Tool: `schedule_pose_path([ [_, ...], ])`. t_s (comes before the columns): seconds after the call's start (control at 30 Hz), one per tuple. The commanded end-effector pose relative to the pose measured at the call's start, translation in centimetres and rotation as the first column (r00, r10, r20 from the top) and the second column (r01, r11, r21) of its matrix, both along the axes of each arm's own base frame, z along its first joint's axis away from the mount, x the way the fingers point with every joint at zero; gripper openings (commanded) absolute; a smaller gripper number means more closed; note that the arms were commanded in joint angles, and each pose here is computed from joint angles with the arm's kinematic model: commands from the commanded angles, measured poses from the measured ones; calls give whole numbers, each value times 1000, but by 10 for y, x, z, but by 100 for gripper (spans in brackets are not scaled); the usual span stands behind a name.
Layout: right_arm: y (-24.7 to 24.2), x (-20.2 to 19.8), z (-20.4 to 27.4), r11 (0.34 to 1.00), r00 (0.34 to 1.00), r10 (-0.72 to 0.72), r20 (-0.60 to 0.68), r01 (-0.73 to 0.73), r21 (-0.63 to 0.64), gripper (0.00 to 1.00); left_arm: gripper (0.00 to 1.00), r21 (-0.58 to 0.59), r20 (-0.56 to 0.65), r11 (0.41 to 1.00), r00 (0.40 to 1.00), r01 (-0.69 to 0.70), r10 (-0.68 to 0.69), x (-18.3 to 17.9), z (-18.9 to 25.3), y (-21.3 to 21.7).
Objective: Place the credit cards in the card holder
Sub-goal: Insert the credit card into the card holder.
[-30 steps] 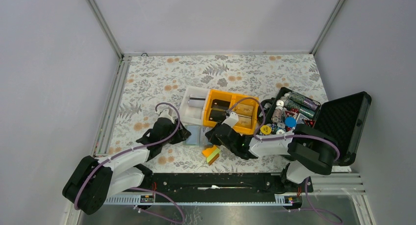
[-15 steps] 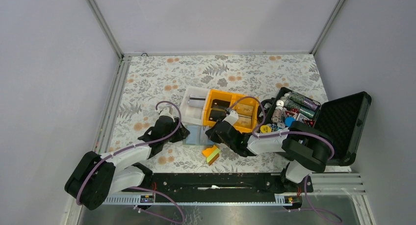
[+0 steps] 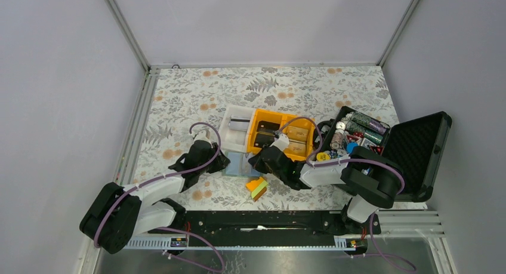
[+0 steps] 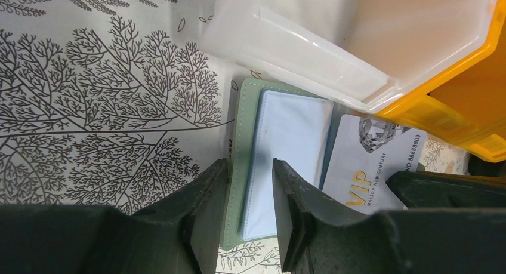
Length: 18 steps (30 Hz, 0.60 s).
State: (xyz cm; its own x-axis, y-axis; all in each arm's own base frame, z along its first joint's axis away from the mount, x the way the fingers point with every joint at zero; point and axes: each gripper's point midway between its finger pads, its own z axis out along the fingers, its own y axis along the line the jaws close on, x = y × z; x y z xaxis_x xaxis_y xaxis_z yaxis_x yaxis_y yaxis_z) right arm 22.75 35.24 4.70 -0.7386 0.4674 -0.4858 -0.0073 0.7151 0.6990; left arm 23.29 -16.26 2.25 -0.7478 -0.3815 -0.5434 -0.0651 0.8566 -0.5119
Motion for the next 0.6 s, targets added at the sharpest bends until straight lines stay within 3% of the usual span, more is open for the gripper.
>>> schedule_pose_path([
  [0.0,9,15,31,997,998,-31,52,28,67,0,36,74,-67,997,997,-17,22,-12,-18,14],
  [0.57,13,14,27,997,999,-30,35,28,73,0,35,71,-66,997,998,-17,22,-13,-17,14],
])
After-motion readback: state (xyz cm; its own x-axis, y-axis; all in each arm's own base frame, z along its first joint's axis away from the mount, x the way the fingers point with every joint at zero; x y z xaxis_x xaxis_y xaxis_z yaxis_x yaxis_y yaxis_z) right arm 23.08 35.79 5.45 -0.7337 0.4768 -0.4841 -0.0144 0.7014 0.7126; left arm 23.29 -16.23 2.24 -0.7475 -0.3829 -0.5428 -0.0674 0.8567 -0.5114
